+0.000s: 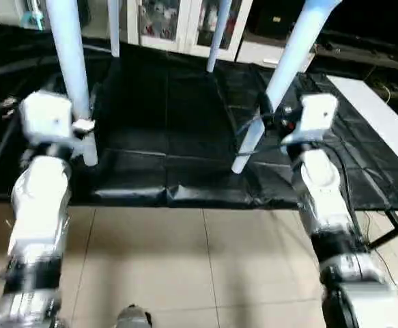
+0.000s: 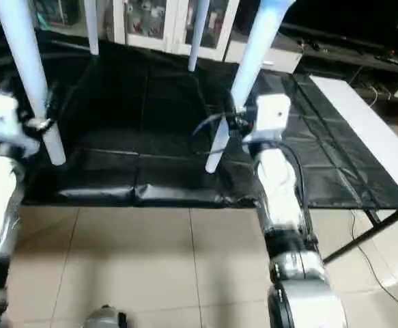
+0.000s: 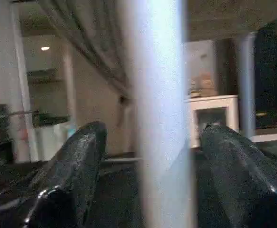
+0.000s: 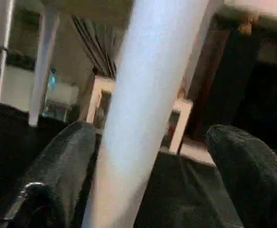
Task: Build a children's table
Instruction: Flip table
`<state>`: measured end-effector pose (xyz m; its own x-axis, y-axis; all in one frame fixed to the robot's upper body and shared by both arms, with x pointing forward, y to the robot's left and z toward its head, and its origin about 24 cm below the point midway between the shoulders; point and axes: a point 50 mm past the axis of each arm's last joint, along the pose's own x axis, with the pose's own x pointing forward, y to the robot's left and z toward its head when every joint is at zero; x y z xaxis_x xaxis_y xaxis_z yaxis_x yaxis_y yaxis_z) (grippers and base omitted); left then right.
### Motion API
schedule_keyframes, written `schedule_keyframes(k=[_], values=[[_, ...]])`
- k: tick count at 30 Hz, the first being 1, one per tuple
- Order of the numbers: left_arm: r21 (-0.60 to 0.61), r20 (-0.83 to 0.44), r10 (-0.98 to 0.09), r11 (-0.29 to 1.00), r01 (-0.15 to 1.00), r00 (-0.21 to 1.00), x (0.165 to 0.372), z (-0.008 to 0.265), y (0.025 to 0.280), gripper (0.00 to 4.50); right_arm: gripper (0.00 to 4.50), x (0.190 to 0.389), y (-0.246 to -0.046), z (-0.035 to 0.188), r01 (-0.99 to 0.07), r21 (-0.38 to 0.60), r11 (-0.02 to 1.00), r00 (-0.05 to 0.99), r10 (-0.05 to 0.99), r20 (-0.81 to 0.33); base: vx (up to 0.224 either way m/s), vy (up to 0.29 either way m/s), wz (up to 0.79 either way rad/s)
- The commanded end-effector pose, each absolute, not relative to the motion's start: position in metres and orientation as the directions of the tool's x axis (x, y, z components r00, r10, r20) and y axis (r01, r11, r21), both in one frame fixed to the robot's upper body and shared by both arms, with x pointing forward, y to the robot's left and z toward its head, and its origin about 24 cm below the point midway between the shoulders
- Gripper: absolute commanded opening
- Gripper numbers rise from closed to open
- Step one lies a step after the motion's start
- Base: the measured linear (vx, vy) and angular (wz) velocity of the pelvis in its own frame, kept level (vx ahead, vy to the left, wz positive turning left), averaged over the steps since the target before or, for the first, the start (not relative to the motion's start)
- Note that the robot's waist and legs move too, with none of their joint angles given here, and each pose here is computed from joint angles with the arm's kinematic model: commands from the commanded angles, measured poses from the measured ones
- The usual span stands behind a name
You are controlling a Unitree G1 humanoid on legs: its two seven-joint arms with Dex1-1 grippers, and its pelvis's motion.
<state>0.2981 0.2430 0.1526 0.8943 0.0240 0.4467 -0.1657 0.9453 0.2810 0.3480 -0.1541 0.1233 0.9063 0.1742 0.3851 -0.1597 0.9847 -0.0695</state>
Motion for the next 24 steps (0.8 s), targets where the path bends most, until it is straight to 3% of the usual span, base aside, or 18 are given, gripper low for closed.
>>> schedule_keyframes(k=[1, 3, 5, 7, 9, 10, 12, 14, 16, 18, 24], values=[[0.248, 0.482, 0.052, 0.949, -0.193, 0.875, 0.293, 0.157, 0.242, 3.90, 4.20, 0.341, -0.161, 0.130, -0.158, -0.093, 0.983, 0.879, 0.183, 0.440, 0.000, 0.000, 0.00], [0.205, 0.495, 0.079, 0.957, -0.205, 0.865, 0.286, 0.154, 0.245, 3.90, 4.20, 0.332, -0.162, 0.128, -0.167, -0.107, 0.980, 0.859, 0.198, 0.472, 0.000, 0.000, 0.00], [0.092, 0.503, 0.126, 0.976, -0.198, 0.855, 0.268, 0.146, 0.246, 3.90, 4.20, 0.311, -0.165, 0.125, -0.182, -0.117, 0.976, 0.824, 0.216, 0.523, 0.000, 0.000, 0.00], [0.092, 0.503, 0.126, 0.976, -0.198, 0.855, 0.268, 0.146, 0.246, 3.90, 4.20, 0.311, -0.165, 0.125, -0.182, -0.117, 0.976, 0.824, 0.216, 0.523, 0.000, 0.000, 0.00], [0.032, 0.423, 0.069, 0.995, -0.092, 0.903, 0.260, 0.132, 0.232, 3.90, 4.20, 0.294, -0.163, 0.116, -0.225, -0.092, 0.970, 0.839, 0.241, 0.488, 0.000, 0.000, 0.00], [0.032, 0.423, 0.069, 0.995, -0.092, 0.903, 0.260, 0.132, 0.232, 3.90, 4.20, 0.294, -0.163, 0.116, -0.225, -0.092, 0.970, 0.839, 0.241, 0.488, 0.000, 0.000, 0.00], [0.042, 0.240, 0.064, 0.996, -0.076, 0.969, 0.262, 0.105, 0.218, 3.90, 4.20, 0.284, -0.154, 0.088, -0.324, -0.009, 0.946, 0.907, 0.313, 0.281, 0.000, 0.000, 0.00], [0.049, 0.147, 0.130, 0.989, -0.138, 0.981, 0.265, 0.086, 0.212, 3.90, 4.20, 0.282, -0.151, 0.070, -0.300, 0.062, 0.952, 0.945, 0.287, 0.159, 0.000, 0.000, 0.00], [0.052, 0.149, 0.133, 0.988, -0.142, 0.980, 0.265, 0.085, 0.212, 3.90, 4.20, 0.282, -0.151, 0.069, -0.293, 0.061, 0.954, 0.947, 0.281, 0.153, -0.027, 0.017, -0.08], [0.107, 0.181, 0.163, 0.977, -0.184, 0.970, 0.260, 0.081, 0.208, 3.90, 4.20, 0.280, -0.156, 0.057, -0.213, 0.068, 0.975, 0.976, 0.210, 0.055, -0.045, 0.051, -0.27], [0.089, 0.179, 0.123, 0.986, -0.140, 0.976, 0.254, 0.087, 0.204, 3.90, 4.20, 0.269, -0.159, 0.050, -0.207, 0.026, 0.978, 0.978, 0.207, 0.010, -0.048, -0.027, -0.10]])
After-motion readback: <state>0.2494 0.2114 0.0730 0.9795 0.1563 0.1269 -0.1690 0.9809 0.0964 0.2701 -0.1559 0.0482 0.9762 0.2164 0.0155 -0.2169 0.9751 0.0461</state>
